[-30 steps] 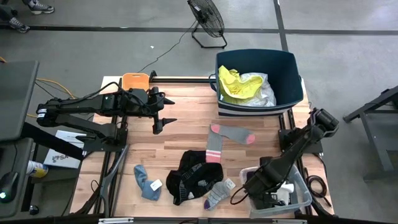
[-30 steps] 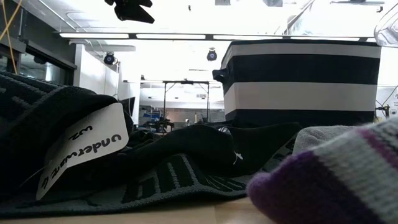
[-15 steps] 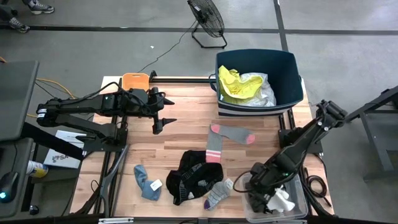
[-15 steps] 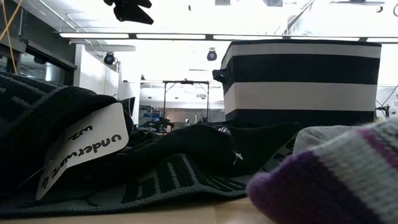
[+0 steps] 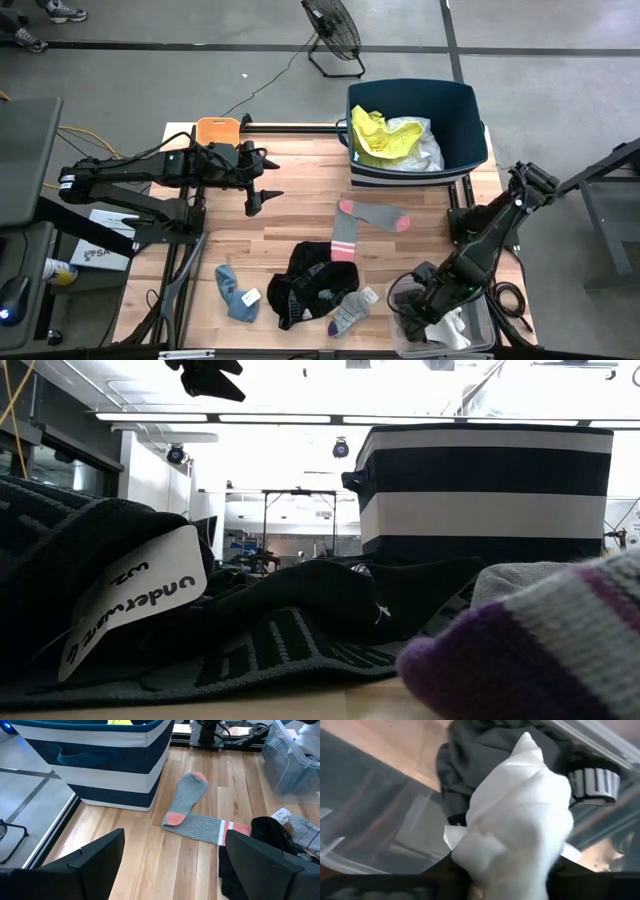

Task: Pick & Place Cloths
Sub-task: Put the white boxers into the transparent bin

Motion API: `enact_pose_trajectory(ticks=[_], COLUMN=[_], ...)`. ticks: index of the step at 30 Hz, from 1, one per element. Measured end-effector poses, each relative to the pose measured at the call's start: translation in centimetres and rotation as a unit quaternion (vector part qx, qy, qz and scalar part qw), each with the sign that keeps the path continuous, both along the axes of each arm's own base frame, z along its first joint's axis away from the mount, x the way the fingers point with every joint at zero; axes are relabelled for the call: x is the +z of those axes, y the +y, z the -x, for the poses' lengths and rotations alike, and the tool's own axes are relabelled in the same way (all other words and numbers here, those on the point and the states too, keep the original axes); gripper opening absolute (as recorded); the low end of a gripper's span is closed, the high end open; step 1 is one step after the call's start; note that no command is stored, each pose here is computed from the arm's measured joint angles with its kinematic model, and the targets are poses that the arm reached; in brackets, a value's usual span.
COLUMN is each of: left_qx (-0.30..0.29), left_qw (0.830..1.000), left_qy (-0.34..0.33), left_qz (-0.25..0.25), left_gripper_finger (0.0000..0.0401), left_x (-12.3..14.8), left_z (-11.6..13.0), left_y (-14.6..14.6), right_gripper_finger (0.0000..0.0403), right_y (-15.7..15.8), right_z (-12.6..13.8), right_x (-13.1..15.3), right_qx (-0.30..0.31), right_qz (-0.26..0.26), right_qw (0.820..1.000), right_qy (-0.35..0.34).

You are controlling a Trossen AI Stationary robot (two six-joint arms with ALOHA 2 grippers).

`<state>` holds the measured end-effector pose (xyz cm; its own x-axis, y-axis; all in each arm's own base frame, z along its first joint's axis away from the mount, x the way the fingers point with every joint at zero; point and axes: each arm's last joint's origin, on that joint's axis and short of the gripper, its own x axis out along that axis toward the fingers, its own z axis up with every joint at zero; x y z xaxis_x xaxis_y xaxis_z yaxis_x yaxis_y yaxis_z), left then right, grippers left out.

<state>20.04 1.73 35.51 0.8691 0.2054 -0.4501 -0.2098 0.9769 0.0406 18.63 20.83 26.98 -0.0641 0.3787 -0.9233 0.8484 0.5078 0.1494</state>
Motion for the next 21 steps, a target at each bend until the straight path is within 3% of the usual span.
enact_pose_trajectory(ticks=[5, 10, 16, 21], left_qx=[0.000, 0.000, 0.000, 0.000], left_qw=[1.000, 1.000, 1.000, 1.000], left_qy=[0.006, 0.007, 0.007, 0.007], left_qz=[0.001, 0.001, 0.001, 0.001], left_gripper_finger=[0.0340, 0.0340, 0.0340, 0.0340], left_x=[-0.1, -0.1, -0.1, -0.1], left_z=[0.1, 0.1, 0.1, 0.1], left_y=[0.0, 0.0, 0.0, 0.0], right_gripper_finger=[0.0148, 0.0220, 0.0300, 0.0333], right_y=[0.2, 0.4, 0.6, 0.5], right_z=[0.7, 1.2, 0.7, 0.7], right_x=[-0.1, -0.1, 0.1, 1.3], right_qx=[-0.024, -0.037, -0.033, -0.030], right_qz=[0.022, 0.035, -0.014, -0.051], right_qw=[0.999, 0.998, 0.998, 0.998], right_qy=[0.022, 0.026, 0.043, 0.000])
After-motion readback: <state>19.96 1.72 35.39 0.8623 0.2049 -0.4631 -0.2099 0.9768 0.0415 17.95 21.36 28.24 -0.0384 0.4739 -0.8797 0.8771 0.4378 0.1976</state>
